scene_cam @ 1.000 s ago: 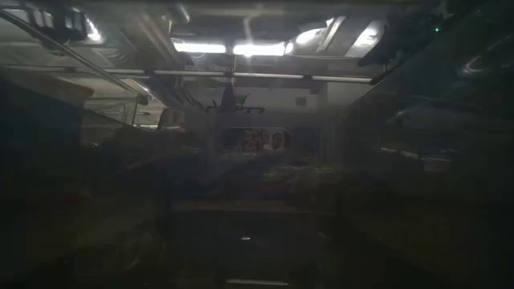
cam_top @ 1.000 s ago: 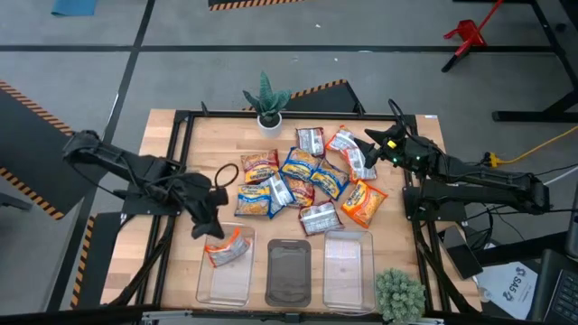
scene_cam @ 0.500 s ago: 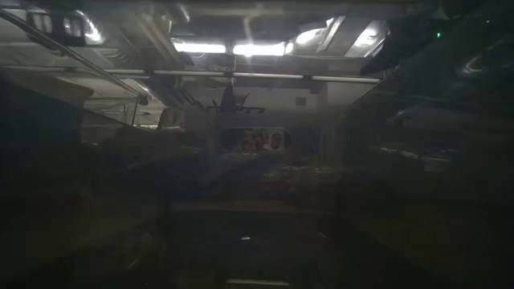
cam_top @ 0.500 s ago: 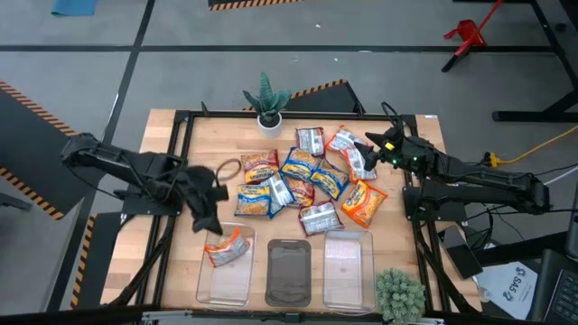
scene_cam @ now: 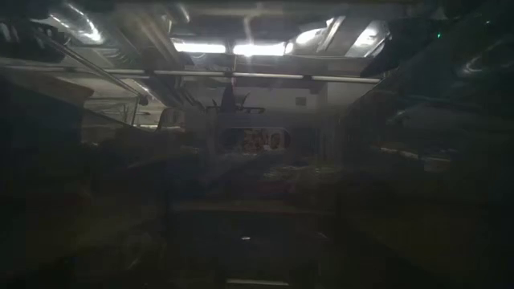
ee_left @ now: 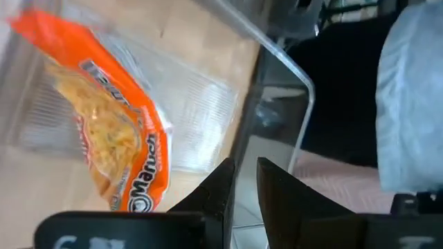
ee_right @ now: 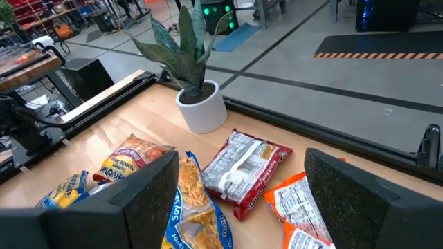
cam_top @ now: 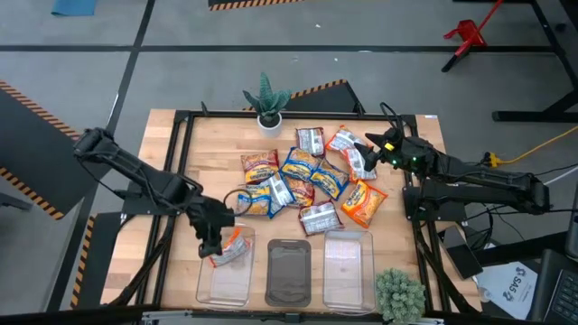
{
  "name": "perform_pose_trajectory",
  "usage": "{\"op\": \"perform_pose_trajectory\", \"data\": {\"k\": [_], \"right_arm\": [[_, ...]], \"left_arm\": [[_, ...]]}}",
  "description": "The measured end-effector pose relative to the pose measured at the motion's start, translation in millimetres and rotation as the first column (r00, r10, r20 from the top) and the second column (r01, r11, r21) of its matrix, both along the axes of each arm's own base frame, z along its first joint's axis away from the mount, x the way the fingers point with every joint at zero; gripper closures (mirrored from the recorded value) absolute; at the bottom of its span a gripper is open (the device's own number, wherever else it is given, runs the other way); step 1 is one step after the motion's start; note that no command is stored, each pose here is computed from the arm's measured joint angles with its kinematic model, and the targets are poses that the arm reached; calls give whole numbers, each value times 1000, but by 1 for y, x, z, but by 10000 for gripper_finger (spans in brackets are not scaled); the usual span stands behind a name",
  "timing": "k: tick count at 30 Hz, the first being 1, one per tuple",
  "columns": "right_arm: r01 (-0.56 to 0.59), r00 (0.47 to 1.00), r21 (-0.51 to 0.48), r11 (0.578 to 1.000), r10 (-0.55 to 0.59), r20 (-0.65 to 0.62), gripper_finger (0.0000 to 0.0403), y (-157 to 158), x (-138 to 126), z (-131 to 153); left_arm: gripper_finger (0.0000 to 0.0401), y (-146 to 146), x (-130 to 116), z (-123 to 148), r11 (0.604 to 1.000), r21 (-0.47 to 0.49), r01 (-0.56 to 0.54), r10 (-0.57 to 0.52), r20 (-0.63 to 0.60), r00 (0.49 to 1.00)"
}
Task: Sort Maruchan noodles
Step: Put the orange noodle pack into the left transparent bin
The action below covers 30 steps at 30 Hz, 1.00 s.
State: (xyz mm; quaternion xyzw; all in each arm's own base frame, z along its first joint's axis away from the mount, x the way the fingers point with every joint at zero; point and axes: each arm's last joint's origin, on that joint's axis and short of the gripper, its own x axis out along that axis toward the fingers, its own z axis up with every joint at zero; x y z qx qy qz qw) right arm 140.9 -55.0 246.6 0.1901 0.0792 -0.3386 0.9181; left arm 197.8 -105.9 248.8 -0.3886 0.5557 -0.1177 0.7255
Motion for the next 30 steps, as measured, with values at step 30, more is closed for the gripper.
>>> {"op": "perform_pose_trajectory", "data": {"k": [30], "right_arm": [[-29, 1000, 1, 1000, 29, -4, 102, 1, 0, 0]], "left_arm": [[347, 6, 42, -65, 947, 315, 62, -40, -75, 996]]}}
